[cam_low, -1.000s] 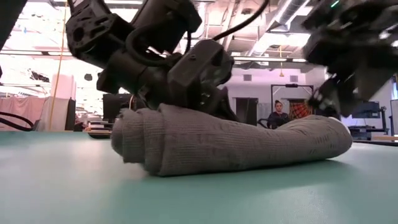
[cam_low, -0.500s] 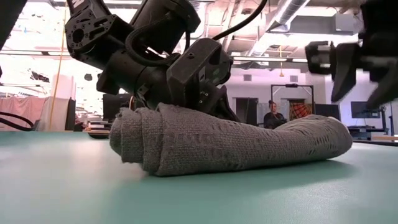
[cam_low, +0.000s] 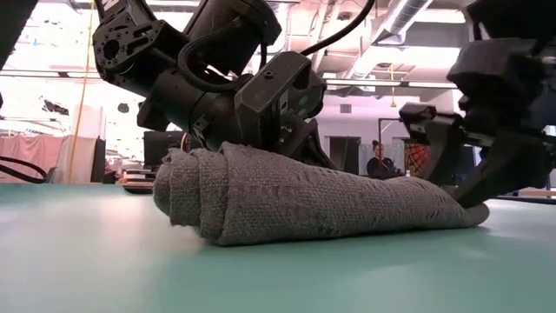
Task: Roll towel
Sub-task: Roll the black towel
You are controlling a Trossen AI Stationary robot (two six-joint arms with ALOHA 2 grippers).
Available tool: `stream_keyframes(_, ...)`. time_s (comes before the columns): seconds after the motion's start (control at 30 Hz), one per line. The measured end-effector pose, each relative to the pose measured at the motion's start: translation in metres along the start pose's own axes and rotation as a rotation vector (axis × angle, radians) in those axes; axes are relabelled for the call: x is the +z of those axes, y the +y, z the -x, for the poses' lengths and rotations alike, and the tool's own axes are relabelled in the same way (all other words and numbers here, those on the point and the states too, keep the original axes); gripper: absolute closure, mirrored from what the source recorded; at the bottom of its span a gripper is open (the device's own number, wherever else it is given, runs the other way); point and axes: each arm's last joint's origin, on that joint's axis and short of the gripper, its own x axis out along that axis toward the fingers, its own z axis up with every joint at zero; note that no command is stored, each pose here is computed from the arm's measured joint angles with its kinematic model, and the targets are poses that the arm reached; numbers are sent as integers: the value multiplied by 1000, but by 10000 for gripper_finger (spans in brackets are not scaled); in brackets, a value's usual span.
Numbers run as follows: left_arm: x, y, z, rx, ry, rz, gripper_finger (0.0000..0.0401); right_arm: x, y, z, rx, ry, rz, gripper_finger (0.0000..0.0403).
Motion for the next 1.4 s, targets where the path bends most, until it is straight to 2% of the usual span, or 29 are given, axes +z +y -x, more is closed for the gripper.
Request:
stream_keyframes(0.1,5,-3,4,-14,-3,-3,401,-5,-1,-1,136,21,-136,291)
stream_keyframes(0.2,13,-9,12,-24,-15,-16,401,-8,-3,-1,277,36,-281,364)
stream_keyframes(0.27,20,-14,20,-25,-38,-50,401,-8,-4,0,377,40,-382,384)
stream_keyframes(0.4,37,-26,34,-17,-125,-117,401,-9,-6,0,565,76,-566,374)
stream_keyframes(0.57,52,-43,40,-70,-314,-186,401,-4,-9,1,637,90,-686,382)
stream_keyframes(0.73,51,-51,20,-73,-314,-220,401,-3,-14,1,728,121,-871,381)
stream_keyframes(0.87,52,-56,-7,-111,-249,-242,401,-4,-17,1,748,167,-1005,379)
stream_keyframes(0.97,44,-52,-26,-64,-151,-247,401,-4,-18,1,772,182,-1037,380)
stream_keyframes(1.13,41,-48,-33,-24,-87,-242,401,-4,-17,2,828,204,-1063,369)
stream_keyframes(1.4,26,-39,-32,1,-50,-211,401,-4,-30,12,877,136,-997,312)
